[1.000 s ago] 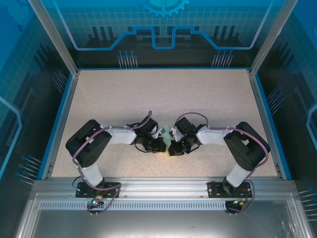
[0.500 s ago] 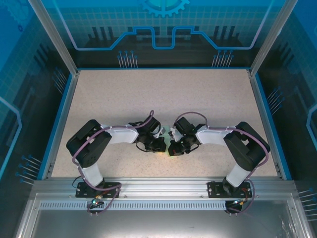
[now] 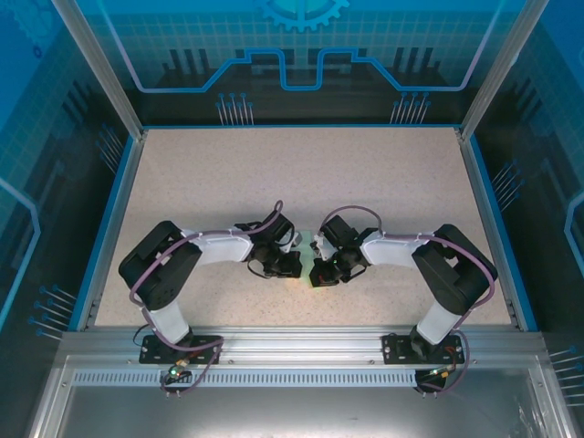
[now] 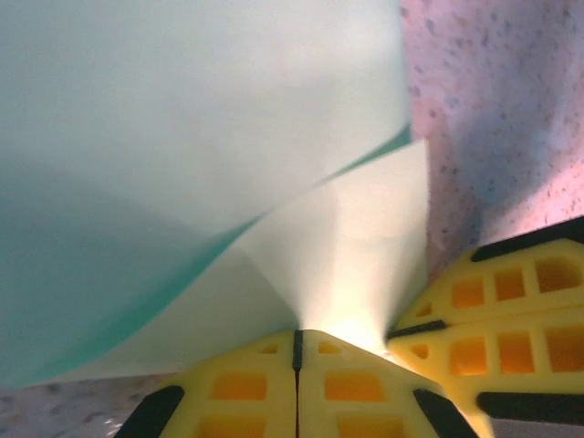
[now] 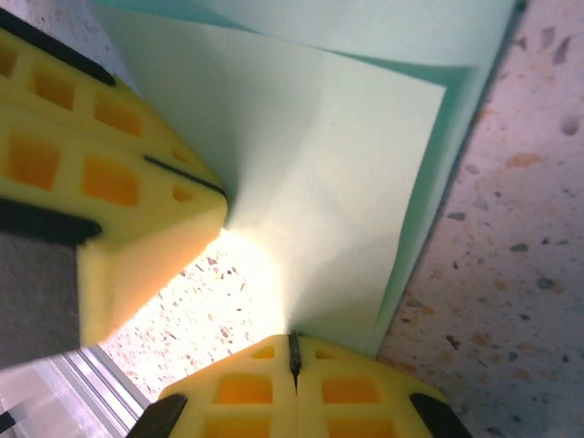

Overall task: Fold a paper plane with a square sheet of paper (fold left side to right side)
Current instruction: Third fold the triangle at the center of the table.

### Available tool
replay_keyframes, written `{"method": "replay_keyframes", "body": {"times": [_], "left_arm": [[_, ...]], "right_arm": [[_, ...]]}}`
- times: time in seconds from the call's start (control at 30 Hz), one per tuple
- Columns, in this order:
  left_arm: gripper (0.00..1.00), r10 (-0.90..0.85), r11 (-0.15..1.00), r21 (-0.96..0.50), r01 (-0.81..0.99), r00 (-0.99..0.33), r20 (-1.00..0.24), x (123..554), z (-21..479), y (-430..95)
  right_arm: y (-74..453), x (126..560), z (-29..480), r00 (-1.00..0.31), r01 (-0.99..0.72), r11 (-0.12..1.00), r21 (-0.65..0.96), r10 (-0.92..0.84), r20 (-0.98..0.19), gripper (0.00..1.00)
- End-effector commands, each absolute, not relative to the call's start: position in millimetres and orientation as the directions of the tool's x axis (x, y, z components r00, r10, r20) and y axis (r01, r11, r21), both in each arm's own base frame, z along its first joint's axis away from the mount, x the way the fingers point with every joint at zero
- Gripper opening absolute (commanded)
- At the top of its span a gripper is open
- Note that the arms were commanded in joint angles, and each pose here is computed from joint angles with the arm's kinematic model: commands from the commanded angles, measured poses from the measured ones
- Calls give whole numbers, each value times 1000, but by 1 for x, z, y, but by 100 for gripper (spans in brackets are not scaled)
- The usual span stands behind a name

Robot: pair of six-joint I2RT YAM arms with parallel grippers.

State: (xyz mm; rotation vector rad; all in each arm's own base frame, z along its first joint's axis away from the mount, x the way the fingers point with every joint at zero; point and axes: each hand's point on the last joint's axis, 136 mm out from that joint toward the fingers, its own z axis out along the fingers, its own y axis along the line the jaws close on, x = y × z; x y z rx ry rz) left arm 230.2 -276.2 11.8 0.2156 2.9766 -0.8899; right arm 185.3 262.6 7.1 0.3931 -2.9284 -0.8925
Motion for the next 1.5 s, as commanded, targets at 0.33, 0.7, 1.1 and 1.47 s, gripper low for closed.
{"method": "replay_keyframes", "body": {"times": [0.33,0.7,1.1,1.47], "left_arm": [[6,3,951,-308,15,-999,-40,248,-21,-185],[6,-17,939,-344,11,-997,-77,259,1,-180],[11,67,816,-564,128,-989,-129,245,47,-260],[11,110,873,-472,126,-992,-63,244,4,-273]], "right_arm": [[208,158,-31,-967,-174,925,338,-226,120,0],[211,157,-30,-964,-177,919,351,-233,125,0],[216,160,-31,-964,-178,915,361,-236,121,0],[218,159,-28,-964,-185,914,362,-240,115,0]]}}
